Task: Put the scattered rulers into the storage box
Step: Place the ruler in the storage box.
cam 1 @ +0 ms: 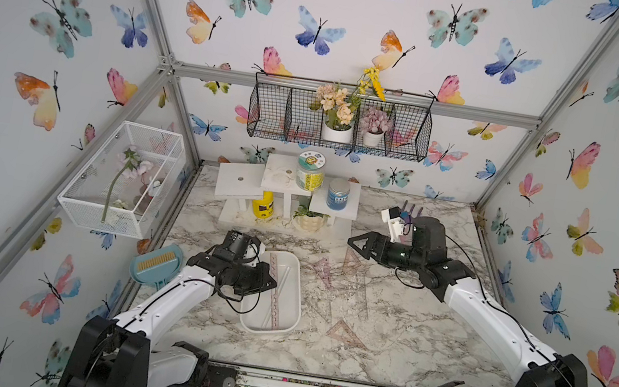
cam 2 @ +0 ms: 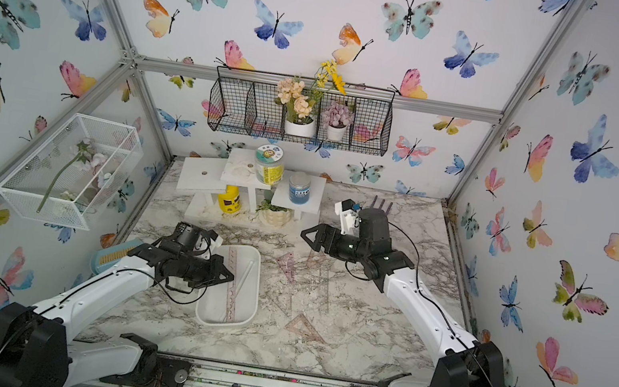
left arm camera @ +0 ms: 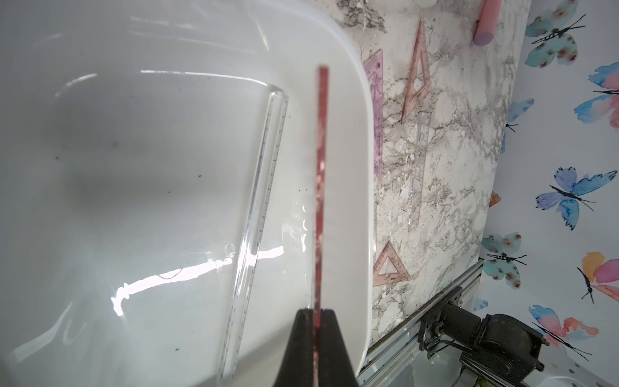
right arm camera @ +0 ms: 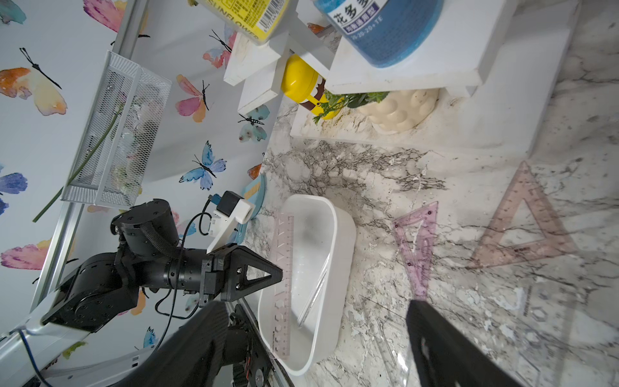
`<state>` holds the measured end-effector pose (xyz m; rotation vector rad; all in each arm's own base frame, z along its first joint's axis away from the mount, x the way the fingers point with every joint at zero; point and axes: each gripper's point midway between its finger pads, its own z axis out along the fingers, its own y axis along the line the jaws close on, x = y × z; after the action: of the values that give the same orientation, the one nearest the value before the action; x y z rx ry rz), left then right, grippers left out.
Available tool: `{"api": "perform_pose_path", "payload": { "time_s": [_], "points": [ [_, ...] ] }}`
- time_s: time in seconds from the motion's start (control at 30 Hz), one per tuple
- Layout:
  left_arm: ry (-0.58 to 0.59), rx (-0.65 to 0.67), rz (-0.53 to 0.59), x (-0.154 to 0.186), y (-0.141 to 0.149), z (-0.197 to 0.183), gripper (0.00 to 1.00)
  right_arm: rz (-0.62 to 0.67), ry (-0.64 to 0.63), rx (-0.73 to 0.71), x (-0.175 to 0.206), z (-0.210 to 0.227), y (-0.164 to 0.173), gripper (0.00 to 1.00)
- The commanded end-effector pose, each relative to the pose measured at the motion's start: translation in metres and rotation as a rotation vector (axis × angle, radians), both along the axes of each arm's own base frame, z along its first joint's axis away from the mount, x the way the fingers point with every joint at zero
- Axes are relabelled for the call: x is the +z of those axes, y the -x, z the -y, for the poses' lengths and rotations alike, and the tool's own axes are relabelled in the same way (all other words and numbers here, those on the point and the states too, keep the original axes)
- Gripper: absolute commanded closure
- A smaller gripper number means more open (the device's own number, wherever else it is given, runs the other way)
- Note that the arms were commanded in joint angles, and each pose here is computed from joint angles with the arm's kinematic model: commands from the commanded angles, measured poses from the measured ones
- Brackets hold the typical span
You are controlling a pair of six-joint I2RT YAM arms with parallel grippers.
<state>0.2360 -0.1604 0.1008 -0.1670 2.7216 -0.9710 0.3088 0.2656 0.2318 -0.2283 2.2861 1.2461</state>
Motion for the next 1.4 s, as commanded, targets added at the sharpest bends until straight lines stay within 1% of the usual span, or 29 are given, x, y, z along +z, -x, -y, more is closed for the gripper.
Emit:
{"api": "perform_pose_path", "payload": {
  "time_s": [0.0,0.07,0.1,0.13,0.43,0.47,0.53,0.67,0.7,0.87,0.93,1.07,1.13,1.23,1.37],
  "points": [
    [-0.047,0.031,-0.038,-0.011,0.002,-0.011,1.0,0.003,0.016,0.005,-0.001,0.003,0.002,0.1],
    [-0.051,0.042,-0.055,-0.013,0.003,-0.013,1.0,-0.002,0.024,-0.001,-0.004,0.004,0.001,0.11],
    [-0.078,0.062,-0.05,-0.015,0.0,-0.019,1.0,-0.006,0.031,-0.004,-0.006,0.004,0.001,0.1],
    [-0.082,0.067,-0.049,-0.015,-0.001,-0.02,1.0,-0.01,0.035,-0.006,-0.008,0.005,0.0,0.11],
    [-0.087,0.073,-0.043,-0.011,-0.004,-0.022,0.99,-0.044,0.088,-0.013,-0.025,0.009,0.001,0.11],
    [-0.09,0.074,-0.042,-0.01,-0.004,-0.022,0.93,-0.046,0.092,-0.014,-0.026,0.009,0.001,0.11],
    [-0.092,0.081,-0.031,-0.006,-0.006,-0.023,0.73,-0.047,0.104,-0.017,-0.028,0.011,0.001,0.11],
    [-0.091,0.099,0.016,0.012,-0.011,-0.025,0.51,-0.058,0.168,-0.041,-0.037,0.019,-0.001,0.11],
    [-0.09,0.103,0.033,0.018,-0.012,-0.025,0.49,-0.064,0.186,-0.047,-0.04,0.021,-0.001,0.12],
    [-0.101,0.123,0.12,0.052,-0.021,-0.029,0.49,-0.096,0.282,-0.072,-0.058,0.033,0.0,0.17],
    [-0.088,0.122,0.163,0.067,-0.025,-0.028,0.49,-0.114,0.32,-0.085,-0.065,0.038,0.0,0.19],
    [-0.06,0.097,0.237,0.096,-0.033,-0.022,0.5,-0.158,0.402,-0.102,-0.083,0.048,0.001,0.26],
    [-0.049,0.08,0.263,0.109,-0.038,-0.018,0.52,-0.178,0.439,-0.11,-0.09,0.052,0.001,0.33],
    [-0.029,0.042,0.281,0.121,-0.04,-0.004,0.53,-0.201,0.474,-0.118,-0.099,0.056,0.001,0.35],
    [-0.002,-0.025,0.302,0.13,-0.038,0.03,0.55,-0.236,0.526,-0.115,-0.117,0.058,0.005,0.35]
  ]
}}
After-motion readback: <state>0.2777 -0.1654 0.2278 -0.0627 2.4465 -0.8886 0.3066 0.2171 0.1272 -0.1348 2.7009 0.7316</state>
